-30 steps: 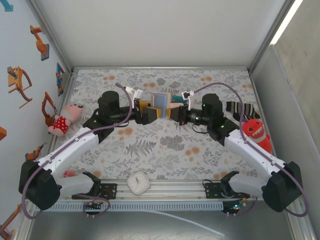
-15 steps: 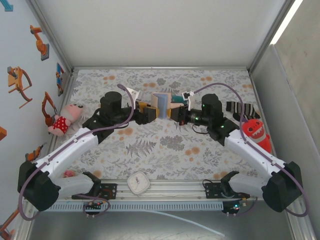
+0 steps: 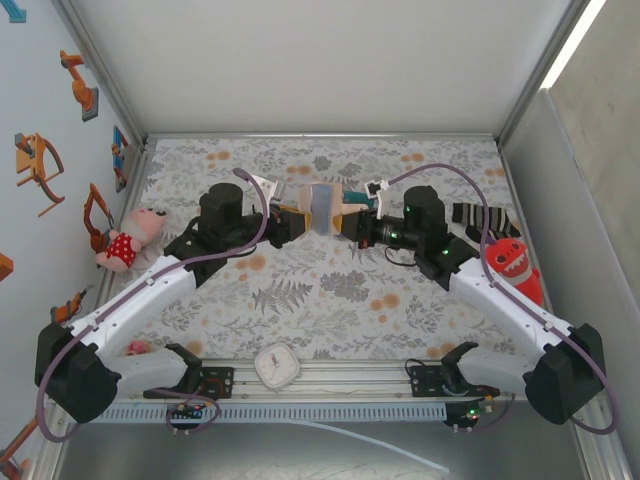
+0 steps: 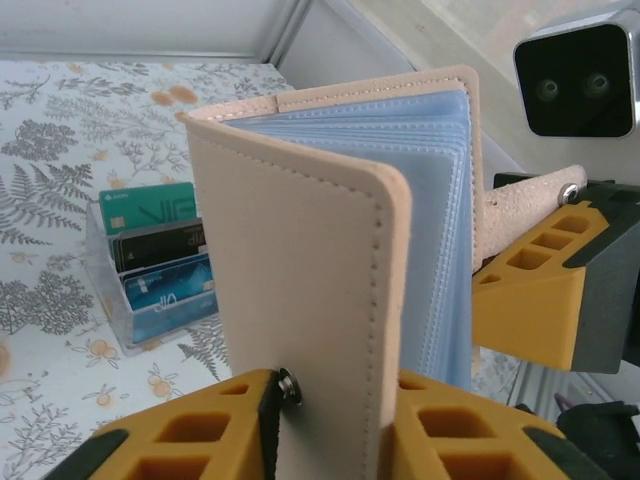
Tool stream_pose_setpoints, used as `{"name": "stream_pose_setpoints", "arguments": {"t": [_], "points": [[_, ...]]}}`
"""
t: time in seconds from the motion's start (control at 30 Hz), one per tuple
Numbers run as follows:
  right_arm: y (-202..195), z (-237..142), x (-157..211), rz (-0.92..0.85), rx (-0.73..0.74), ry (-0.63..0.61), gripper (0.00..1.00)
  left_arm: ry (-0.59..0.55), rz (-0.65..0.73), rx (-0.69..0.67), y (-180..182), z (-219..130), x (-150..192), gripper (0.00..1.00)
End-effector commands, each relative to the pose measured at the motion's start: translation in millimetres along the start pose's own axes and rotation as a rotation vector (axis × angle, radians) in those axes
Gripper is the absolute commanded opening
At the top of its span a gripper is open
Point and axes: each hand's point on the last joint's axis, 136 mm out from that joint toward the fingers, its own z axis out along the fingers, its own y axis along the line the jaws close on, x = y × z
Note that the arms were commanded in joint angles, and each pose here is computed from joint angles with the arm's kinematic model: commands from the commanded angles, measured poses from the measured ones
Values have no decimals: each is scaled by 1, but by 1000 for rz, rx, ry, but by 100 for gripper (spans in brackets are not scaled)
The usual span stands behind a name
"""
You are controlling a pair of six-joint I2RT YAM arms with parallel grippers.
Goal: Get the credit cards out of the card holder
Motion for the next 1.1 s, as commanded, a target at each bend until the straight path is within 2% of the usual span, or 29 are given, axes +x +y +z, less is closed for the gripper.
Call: {"name": "stream_pose_setpoints", "arguments": {"t": [0.0, 0.17, 0.2, 0.27, 0.33, 0.47, 0.63, 0.77, 1.07], "points": [[23, -5, -24, -65, -52, -64, 0, -39, 31, 14, -8, -3, -14, 26], [24, -4, -23, -66, -60, -62, 0, -43, 32, 7, -7, -4, -14, 11], [23, -3, -23, -61, -61, -60, 2, -44, 32, 12, -8, -4, -14, 6], [22, -1, -23, -50, -66, -66, 17, -50, 28, 24, -10, -4, -15, 0], [21, 1, -23, -44, -79, -70, 27, -61, 26, 38, -13, -5, -17, 0], [24, 3, -24, -36, -109, -81, 37, -70, 21, 59, -17, -5, -19, 0], [26, 5, -25, -35, -124, -80, 38, -72, 14, 65, -18, -4, -19, 0], [23, 4, -24, -33, -109, -81, 30, -72, 12, 81, -21, -5, -19, 0], [11, 5, -20, -31, -46, -71, 35, -85, 22, 97, -28, -10, -21, 0]]}}
